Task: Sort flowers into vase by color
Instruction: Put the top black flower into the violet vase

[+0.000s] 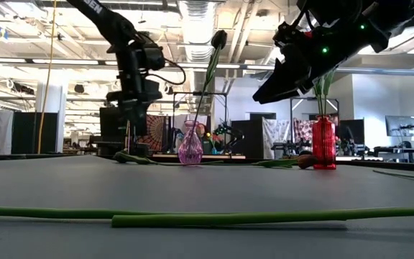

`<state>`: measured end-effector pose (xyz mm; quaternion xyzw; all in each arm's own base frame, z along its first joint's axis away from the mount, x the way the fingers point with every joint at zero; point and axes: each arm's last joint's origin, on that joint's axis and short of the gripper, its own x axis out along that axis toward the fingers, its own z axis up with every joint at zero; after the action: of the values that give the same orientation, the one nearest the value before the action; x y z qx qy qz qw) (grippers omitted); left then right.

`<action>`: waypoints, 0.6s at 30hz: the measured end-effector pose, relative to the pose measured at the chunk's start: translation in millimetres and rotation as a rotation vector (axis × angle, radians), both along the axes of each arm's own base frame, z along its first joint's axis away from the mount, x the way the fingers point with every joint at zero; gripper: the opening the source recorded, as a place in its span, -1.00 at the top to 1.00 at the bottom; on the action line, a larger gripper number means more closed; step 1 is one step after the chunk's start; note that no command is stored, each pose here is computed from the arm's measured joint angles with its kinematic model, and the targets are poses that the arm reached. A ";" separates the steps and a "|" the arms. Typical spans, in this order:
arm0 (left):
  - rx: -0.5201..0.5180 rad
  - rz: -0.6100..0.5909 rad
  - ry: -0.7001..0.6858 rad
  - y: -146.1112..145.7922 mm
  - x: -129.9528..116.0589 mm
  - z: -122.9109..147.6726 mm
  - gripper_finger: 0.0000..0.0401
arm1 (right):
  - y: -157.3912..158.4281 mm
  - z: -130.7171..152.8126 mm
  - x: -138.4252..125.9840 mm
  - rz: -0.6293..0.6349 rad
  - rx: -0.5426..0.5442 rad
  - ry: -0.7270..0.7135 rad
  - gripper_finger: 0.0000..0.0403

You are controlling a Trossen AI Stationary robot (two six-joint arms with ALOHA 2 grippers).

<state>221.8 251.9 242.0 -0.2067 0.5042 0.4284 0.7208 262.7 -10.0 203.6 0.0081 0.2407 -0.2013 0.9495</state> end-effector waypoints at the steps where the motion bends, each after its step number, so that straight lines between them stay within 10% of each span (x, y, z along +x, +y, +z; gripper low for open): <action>1: 0.009 0.018 -0.005 2.6 2.0 2.1 0.15 | 0.0 0.0 0.0 0.000 0.000 0.000 -0.40; 18: -0.312 0.302 -0.169 26.1 11.5 -27.0 -0.08 | 1.5 -0.3 -0.1 0.001 0.009 0.000 -0.40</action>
<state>233.2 278.0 215.0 -0.4240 0.4654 0.4292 0.6476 262.6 -8.5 203.3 0.0122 0.2417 -0.1996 0.9495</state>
